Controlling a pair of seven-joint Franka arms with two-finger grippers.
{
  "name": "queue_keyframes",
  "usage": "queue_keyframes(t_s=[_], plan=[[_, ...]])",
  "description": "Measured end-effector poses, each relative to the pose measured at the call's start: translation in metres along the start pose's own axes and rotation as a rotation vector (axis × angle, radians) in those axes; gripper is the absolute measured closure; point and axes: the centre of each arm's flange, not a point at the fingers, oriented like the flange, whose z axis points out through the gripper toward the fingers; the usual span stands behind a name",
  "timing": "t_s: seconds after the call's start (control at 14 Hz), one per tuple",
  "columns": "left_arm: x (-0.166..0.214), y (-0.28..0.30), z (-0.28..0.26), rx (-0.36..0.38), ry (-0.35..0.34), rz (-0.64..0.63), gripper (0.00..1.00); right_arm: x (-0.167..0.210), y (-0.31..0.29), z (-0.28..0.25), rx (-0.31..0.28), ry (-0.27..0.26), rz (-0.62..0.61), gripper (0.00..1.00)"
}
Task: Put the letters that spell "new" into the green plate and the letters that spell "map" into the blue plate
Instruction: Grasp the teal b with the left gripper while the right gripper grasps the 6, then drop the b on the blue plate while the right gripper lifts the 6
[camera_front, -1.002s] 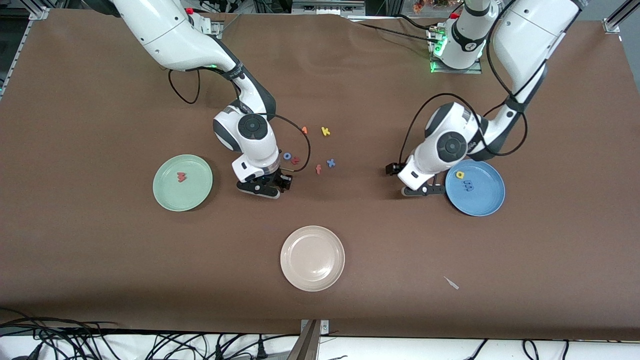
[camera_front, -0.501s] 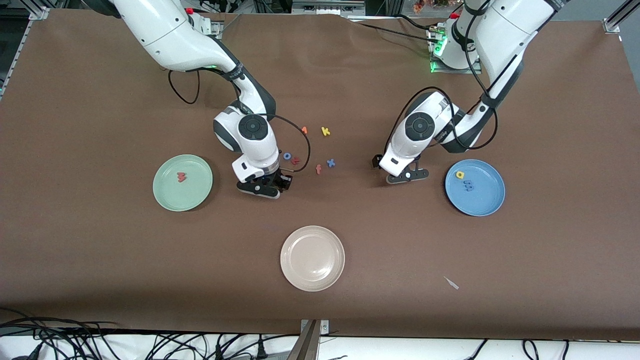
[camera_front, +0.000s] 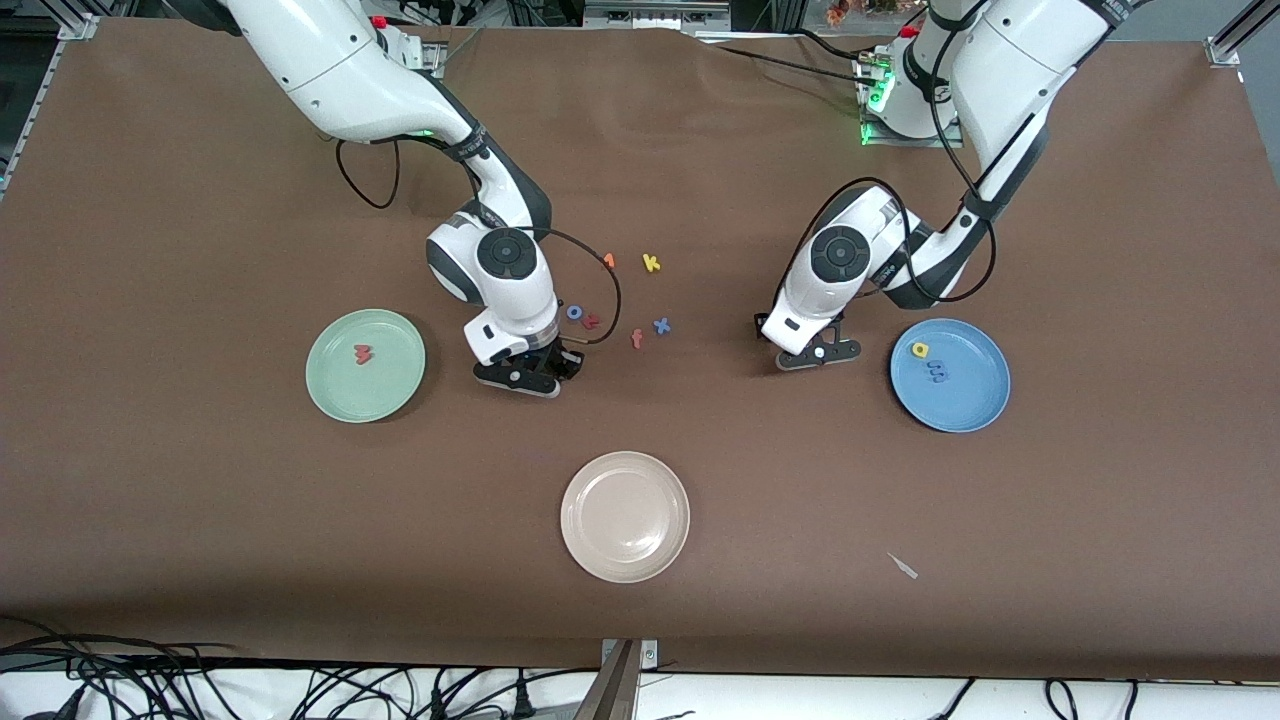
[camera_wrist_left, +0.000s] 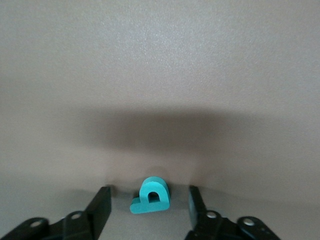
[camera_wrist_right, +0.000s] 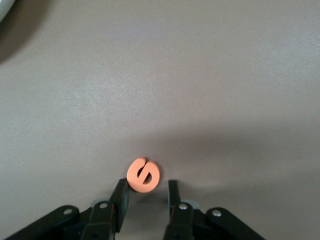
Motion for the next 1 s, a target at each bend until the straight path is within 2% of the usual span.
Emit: queue_keyframes(t_s=[0.21,0.29,0.57,0.86,1.0], plan=[[-0.001,0.005,-0.003,-0.014,0.01,0.006,0.68,-0.001,0.0,0.0,-0.002,0.004,-0.007,0.62],[-0.001,0.005,-0.004,-0.013,0.01,0.006,0.71,-0.001,-0.001,0.0,-0.003,0.007,-0.013,0.62],[0.002,0.001,-0.004,0.001,0.002,0.013,0.71,-0.001,-0.002,0.0,0.001,0.013,-0.017,0.62],[0.042,-0.042,-0.024,0.148,-0.115,0.174,0.71,0.002,-0.003,0.001,0.007,0.018,-0.016,0.59],[0.069,-0.074,-0.042,0.174,-0.169,0.275,0.71,0.002,-0.003,0.001,0.008,0.019,-0.016,0.54]])
